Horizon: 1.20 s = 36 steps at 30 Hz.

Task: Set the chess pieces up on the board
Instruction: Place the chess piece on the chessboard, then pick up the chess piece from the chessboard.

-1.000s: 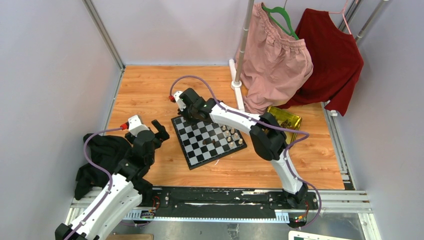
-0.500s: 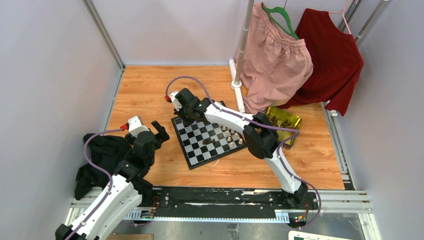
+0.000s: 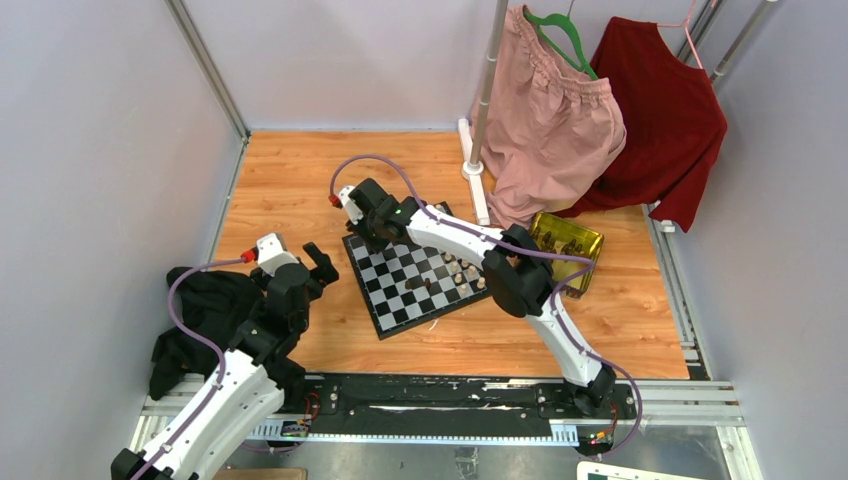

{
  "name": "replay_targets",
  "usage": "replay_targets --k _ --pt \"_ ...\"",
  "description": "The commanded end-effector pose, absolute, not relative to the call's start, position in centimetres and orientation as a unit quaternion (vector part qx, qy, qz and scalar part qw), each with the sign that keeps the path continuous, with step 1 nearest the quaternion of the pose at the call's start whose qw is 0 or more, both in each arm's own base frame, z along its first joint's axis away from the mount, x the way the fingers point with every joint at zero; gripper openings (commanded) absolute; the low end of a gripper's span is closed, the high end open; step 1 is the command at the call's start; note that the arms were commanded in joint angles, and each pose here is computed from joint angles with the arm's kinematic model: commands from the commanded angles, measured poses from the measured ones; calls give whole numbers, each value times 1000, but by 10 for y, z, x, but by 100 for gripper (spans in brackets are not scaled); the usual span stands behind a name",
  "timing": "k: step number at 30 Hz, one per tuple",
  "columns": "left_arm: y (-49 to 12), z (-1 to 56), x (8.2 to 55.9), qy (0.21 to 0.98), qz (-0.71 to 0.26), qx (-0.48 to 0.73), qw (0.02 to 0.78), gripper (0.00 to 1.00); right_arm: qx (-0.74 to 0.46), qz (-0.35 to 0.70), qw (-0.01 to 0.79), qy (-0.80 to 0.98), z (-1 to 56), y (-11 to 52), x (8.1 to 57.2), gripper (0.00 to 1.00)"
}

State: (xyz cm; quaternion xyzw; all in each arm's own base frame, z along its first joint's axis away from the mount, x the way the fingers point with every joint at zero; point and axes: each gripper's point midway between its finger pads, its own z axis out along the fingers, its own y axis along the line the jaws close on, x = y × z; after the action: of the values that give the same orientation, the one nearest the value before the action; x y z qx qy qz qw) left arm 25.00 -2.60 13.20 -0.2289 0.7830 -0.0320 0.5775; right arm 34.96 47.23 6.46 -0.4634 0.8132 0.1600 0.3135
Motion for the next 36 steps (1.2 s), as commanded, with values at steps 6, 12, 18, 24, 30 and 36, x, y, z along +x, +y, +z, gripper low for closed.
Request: replay_targets --k 6,12,18,24,30,36 --pt "-26 136 251 779 -34 -230 582 100 -483 160 317 801 77 474 339 43" --pt "-24 142 248 780 -30 -232 580 100 -486 160 330 793 102 467 327 43" --pt "-19 147 244 778 -21 -234 583 100 -478 146 335 798 121 434 300 42" --pt "-20 146 243 781 -23 -232 579 100 -467 132 330 810 114 393 269 40" --pt "-21 146 243 781 -26 -232 579 100 -464 124 314 819 95 372 249 39" --pt "-21 145 244 782 -24 -230 578 100 -466 123 300 824 78 369 241 38"
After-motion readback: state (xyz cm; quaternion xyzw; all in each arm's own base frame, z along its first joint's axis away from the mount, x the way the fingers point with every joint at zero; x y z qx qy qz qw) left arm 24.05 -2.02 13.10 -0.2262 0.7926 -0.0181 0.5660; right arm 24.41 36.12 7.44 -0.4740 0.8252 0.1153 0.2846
